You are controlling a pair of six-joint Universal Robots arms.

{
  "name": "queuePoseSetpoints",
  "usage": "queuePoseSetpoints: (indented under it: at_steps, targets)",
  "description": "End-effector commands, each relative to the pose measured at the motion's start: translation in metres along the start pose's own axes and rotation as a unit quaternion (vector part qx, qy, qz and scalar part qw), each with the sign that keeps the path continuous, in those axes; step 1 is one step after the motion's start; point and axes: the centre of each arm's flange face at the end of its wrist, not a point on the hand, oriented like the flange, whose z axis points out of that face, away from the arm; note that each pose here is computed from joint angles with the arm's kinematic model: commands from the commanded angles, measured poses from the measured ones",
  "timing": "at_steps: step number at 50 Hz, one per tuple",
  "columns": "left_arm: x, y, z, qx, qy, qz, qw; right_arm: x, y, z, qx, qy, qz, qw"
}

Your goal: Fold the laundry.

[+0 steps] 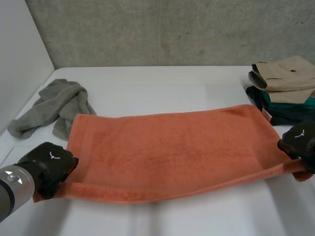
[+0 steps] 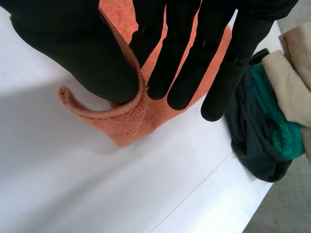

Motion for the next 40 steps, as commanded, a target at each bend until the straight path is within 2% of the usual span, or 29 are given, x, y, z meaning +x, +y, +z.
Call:
queuePoseSetpoints:
  at_steps: [1, 3, 12, 13, 16, 17, 18, 20, 21, 22, 24, 25, 27, 28, 30, 32, 33, 37, 40]
  targets:
    - [-0.024, -0.020, 0.052, 0.072, -0.075, -0.001, 0.995, 0.002, -0.006, 0.051, 0.048, 0.052, 0.028, 0.997]
    - [-0.033, -0.025, 0.070, 0.091, -0.097, -0.005, 0.991, 0.001, -0.010, 0.072, 0.064, 0.070, 0.021, 0.995]
    - [-0.049, -0.051, 0.130, 0.139, -0.131, -0.018, 0.981, 0.011, -0.036, 0.125, 0.121, 0.151, -0.007, 0.981]
    - [-0.054, -0.055, 0.136, 0.145, -0.140, -0.017, 0.979, 0.017, -0.050, 0.132, 0.143, 0.169, -0.010, 0.975]
    - [-0.088, -0.089, 0.151, 0.200, -0.202, -0.019, 0.958, 0.045, -0.073, 0.136, 0.178, 0.228, -0.008, 0.957]
    - [-0.100, -0.100, 0.150, 0.218, -0.224, -0.018, 0.949, 0.072, -0.089, 0.132, 0.202, 0.284, 0.002, 0.937]
    - [-0.127, -0.125, 0.143, 0.264, -0.275, -0.022, 0.924, 0.087, -0.098, 0.126, 0.217, 0.315, 0.010, 0.924]
    - [-0.152, -0.151, 0.131, 0.315, -0.321, -0.024, 0.893, 0.115, -0.116, 0.114, 0.256, 0.375, 0.026, 0.890]
    - [-0.161, -0.163, 0.124, 0.342, -0.342, -0.025, 0.875, 0.139, -0.133, 0.099, 0.297, 0.426, 0.043, 0.854]
    - [-0.182, -0.180, 0.109, 0.388, -0.381, -0.031, 0.838, 0.148, -0.140, 0.091, 0.317, 0.446, 0.050, 0.835]
    - [-0.196, -0.194, 0.095, 0.433, -0.410, -0.045, 0.802, 0.164, -0.150, 0.075, 0.355, 0.474, 0.064, 0.803]
    - [-0.205, -0.204, 0.081, 0.474, -0.423, -0.059, 0.770, 0.174, -0.159, 0.061, 0.386, 0.493, 0.071, 0.777]
    - [-0.212, -0.210, 0.070, 0.500, -0.429, -0.069, 0.749, 0.180, -0.163, 0.052, 0.406, 0.499, 0.077, 0.762]
    - [-0.214, -0.211, 0.065, 0.506, -0.429, -0.072, 0.745, 0.182, -0.163, 0.049, 0.412, 0.498, 0.080, 0.759]
    - [-0.217, -0.207, 0.063, 0.495, -0.424, -0.075, 0.755, 0.183, -0.164, 0.046, 0.422, 0.488, 0.086, 0.759]
    - [-0.213, -0.199, 0.070, 0.477, -0.411, -0.081, 0.772, 0.181, -0.164, 0.048, 0.425, 0.477, 0.087, 0.764]
    - [-0.208, -0.191, 0.079, 0.457, -0.399, -0.085, 0.790, 0.175, -0.163, 0.052, 0.424, 0.462, 0.088, 0.774]
    - [-0.189, -0.170, 0.101, 0.415, -0.371, -0.089, 0.826, 0.160, -0.157, 0.066, 0.420, 0.414, 0.089, 0.802]
    - [-0.178, -0.154, 0.115, 0.388, -0.355, -0.094, 0.845, 0.150, -0.152, 0.076, 0.420, 0.384, 0.092, 0.817]
